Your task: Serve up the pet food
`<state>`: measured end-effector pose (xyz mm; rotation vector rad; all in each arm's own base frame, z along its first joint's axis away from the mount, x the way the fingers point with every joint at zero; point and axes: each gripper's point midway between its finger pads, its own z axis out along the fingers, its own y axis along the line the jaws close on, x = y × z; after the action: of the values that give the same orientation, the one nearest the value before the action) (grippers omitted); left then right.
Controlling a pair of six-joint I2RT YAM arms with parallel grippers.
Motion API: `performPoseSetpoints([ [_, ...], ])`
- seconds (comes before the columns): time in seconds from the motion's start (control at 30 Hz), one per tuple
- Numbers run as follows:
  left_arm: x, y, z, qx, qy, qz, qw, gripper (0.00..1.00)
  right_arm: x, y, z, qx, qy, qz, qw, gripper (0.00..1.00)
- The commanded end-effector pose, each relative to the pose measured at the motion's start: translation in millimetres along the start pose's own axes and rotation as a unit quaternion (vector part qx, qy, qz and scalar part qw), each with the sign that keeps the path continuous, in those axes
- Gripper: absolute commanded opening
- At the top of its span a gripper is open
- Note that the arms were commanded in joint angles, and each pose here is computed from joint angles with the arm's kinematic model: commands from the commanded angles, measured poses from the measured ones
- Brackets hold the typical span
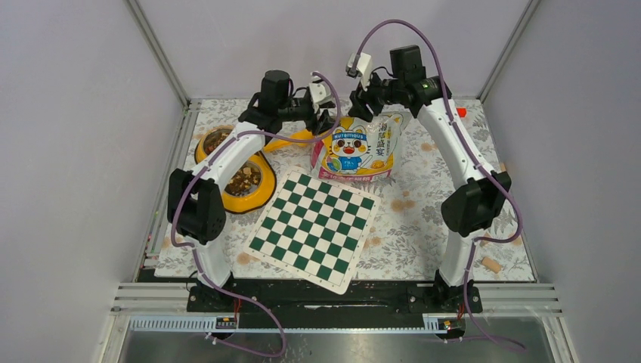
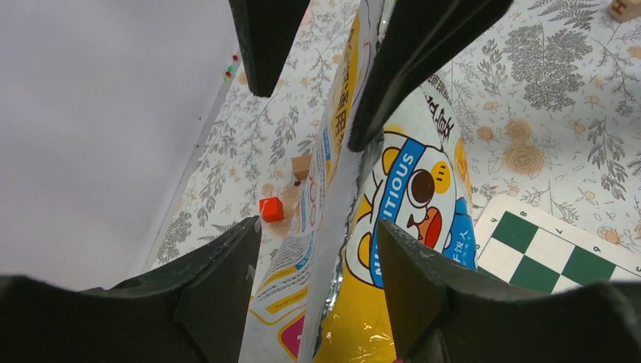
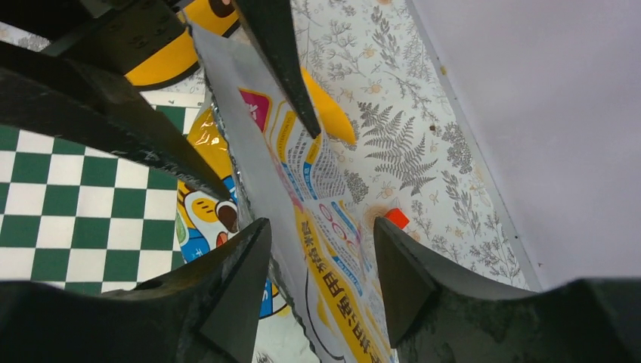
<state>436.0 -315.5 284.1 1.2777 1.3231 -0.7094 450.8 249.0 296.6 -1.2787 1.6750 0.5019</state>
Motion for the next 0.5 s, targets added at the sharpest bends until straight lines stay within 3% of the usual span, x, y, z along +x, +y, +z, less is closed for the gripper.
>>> performPoseSetpoints([
  [0.0, -14, 15, 0, -0.018, -0.008, 0.027, 0.999, 0.58, -15, 14, -9, -0.03, -0.006, -0.023, 0.999, 0.63],
  [0.2, -10, 15, 3, -0.016, -0.007, 0.025, 1.0, 0.53, -8, 19, -7, -0.046, 0.009, -0.018, 0.999, 0.67],
  [0.47, -19, 13, 6, -0.007, -0.026, 0.018, 0.999, 0.48, 4, 14, 7, -0.046, 0.032, -0.024, 0.998, 0.65],
])
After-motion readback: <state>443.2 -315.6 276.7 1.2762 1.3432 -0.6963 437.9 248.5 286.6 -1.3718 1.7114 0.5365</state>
